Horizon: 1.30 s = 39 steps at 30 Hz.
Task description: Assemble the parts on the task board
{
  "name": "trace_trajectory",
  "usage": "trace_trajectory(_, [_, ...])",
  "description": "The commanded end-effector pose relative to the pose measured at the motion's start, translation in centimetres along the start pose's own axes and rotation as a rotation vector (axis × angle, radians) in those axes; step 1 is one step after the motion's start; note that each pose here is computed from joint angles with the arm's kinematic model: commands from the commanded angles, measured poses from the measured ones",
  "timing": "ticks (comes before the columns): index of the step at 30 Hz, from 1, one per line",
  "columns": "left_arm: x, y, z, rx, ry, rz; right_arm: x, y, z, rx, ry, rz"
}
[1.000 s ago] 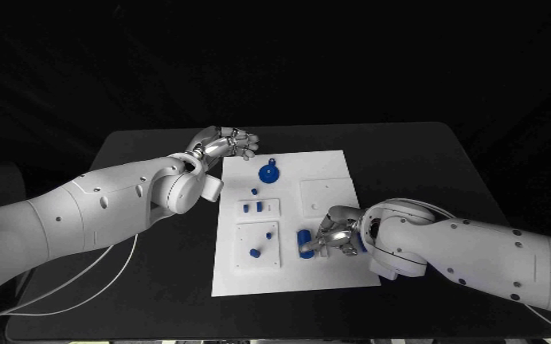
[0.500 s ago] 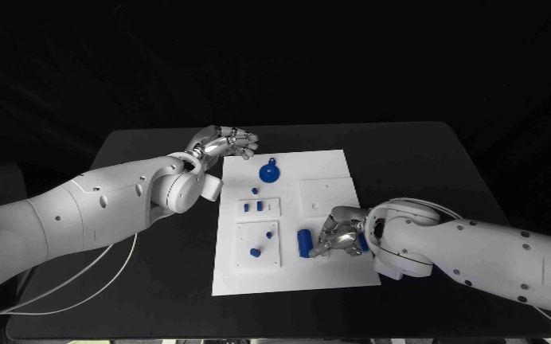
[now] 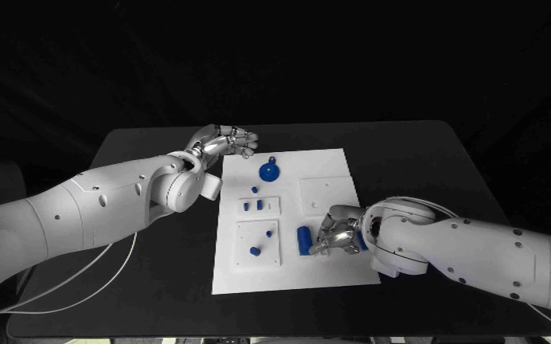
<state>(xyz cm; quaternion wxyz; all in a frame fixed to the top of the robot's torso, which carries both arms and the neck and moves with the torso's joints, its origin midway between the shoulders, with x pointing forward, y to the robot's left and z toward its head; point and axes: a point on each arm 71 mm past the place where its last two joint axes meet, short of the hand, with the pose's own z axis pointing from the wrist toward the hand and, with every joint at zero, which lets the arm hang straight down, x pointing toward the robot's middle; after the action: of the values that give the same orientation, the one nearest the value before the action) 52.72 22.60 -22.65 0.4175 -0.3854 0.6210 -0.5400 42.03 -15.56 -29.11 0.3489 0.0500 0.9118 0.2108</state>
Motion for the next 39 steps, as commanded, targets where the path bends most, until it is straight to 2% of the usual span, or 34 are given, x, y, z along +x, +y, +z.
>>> trace_trajectory(1, [0.21, -0.03, 0.01, 0.002, 0.015, -0.008, 0.03, 0.09, 0.09, -0.005, 0.006, -0.016])
trace_trajectory(15, [0.15, 0.05, 0.00, -0.006, 0.014, -0.004, 0.39, -0.03, 0.12, 0.008, 0.059, -0.041])
trace_trajectory(22, [0.09, 0.07, -0.02, -0.008, 0.013, 0.000, 0.41, -0.13, 0.04, 0.005, 0.064, -0.042])
trace_trajectory(32, [0.06, 0.08, -0.04, -0.010, 0.010, 0.001, 0.30, -0.10, 0.06, 0.005, 0.044, -0.032])
trace_trajectory(39, [0.05, 0.09, -0.02, -0.010, 0.010, 0.001, 0.13, 0.06, 0.19, 0.012, 0.012, -0.058])
